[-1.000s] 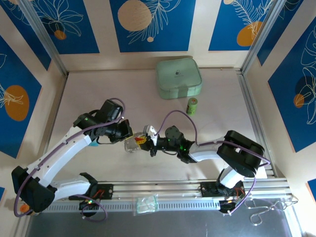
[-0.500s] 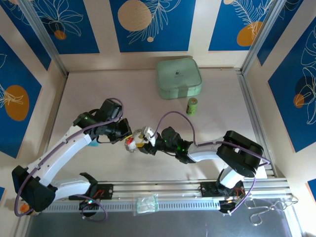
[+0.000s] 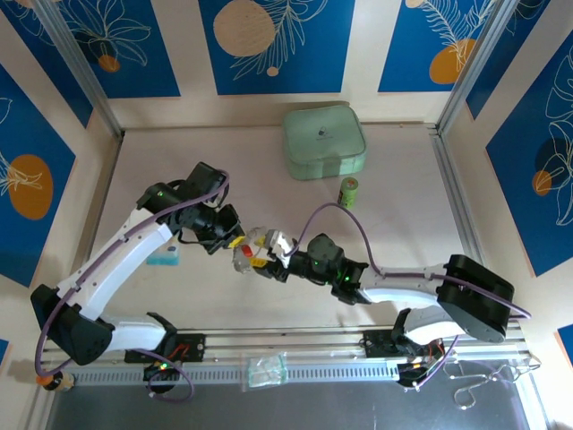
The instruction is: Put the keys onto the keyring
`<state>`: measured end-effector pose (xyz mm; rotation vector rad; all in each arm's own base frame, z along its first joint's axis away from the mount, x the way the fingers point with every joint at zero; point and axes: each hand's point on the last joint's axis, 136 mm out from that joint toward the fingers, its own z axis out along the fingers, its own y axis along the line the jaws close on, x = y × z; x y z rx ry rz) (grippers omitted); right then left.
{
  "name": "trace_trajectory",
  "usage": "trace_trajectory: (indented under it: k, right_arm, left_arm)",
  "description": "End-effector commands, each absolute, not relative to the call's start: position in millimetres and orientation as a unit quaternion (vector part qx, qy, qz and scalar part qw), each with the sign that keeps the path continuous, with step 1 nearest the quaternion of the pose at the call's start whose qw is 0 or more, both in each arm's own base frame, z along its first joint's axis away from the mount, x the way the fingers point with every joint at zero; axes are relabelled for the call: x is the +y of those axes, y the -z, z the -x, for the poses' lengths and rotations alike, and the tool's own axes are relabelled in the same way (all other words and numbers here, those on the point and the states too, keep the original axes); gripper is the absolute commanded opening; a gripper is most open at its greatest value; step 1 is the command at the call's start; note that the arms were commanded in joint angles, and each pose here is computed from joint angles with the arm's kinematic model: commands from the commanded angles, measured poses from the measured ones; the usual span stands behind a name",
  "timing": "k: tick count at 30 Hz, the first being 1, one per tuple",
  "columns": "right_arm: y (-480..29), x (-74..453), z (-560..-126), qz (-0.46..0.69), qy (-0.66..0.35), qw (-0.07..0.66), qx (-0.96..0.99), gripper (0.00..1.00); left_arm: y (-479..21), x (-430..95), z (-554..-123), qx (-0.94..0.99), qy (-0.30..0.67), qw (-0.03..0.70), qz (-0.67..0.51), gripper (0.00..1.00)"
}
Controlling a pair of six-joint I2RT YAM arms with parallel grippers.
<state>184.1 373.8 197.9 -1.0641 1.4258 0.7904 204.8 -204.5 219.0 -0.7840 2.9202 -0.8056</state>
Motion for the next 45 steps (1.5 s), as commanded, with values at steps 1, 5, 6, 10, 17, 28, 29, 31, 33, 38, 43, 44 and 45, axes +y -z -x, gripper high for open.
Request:
trace_trajectory:
  k: [1, 5, 6, 10, 17, 28, 29, 31, 33, 38, 43, 44, 45]
  right_arm:
    - [-219, 385, -197, 0.438, -0.322, 0.603, 0.583, 0.44]
    - [-223, 392, -201, 0.44, -0.316, 0.621, 0.566, 0.44]
    - [-222, 394, -201, 0.441, -0.315, 0.62, 0.567, 0.43]
    - [-221, 397, -204, 0.437, -0.314, 0.623, 0.567, 0.39]
    - [-223, 398, -205, 0.436, -0.313, 0.631, 0.56, 0.29]
    - [-219, 396, -200, 0.452, -0.283, 0.647, 0.545, 0.14]
    - [-219, 396, -200, 0.453, -0.28, 0.649, 0.544, 0.1]
    - [-221, 397, -201, 0.452, -0.272, 0.657, 0.538, 0.03]
    - [-221, 395, -202, 0.451, -0.265, 0.664, 0.534, 0.0]
    - [-222, 394, -196, 0.466, -0.274, 0.66, 0.522, 0.0]
    - [-212, 388, -192, 0.486, -0.314, 0.617, 0.534, 0.0]
    - [-210, 387, -190, 0.494, -0.322, 0.605, 0.535, 0.0]
    - [-208, 387, -187, 0.503, -0.331, 0.592, 0.536, 0.0]
  left_arm:
    - [-227, -207, -197, 0.918, 0.265, -0.026, 0.293, 0.0]
    - [-225, -208, -194, 0.914, 0.263, -0.039, 0.306, 0.0]
    - [-225, -209, -194, 0.913, 0.264, -0.041, 0.308, 0.0]
    - [-224, -211, -195, 0.911, 0.265, -0.047, 0.312, 0.0]
    - [-223, -213, -194, 0.909, 0.263, -0.056, 0.319, 0.0]
    - [-221, -215, -192, 0.904, 0.265, -0.069, 0.329, 0.0]
    - [-221, -215, -192, 0.903, 0.265, -0.07, 0.33, 0.0]
    - [-221, -215, -191, 0.901, 0.267, -0.07, 0.333, 0.0]
    - [-221, -216, -193, 0.9, 0.275, -0.064, 0.331, 0.0]
    - [-228, -212, -213, 0.897, 0.315, 0.02, 0.31, 0.28]
    - [-277, -169, -261, 0.901, 0.262, 0.326, 0.117, 0.71]
    - [-287, -170, -266, 0.888, 0.257, 0.378, 0.051, 0.72]
    - [-298, -176, -266, 0.867, 0.25, 0.43, -0.039, 0.73]
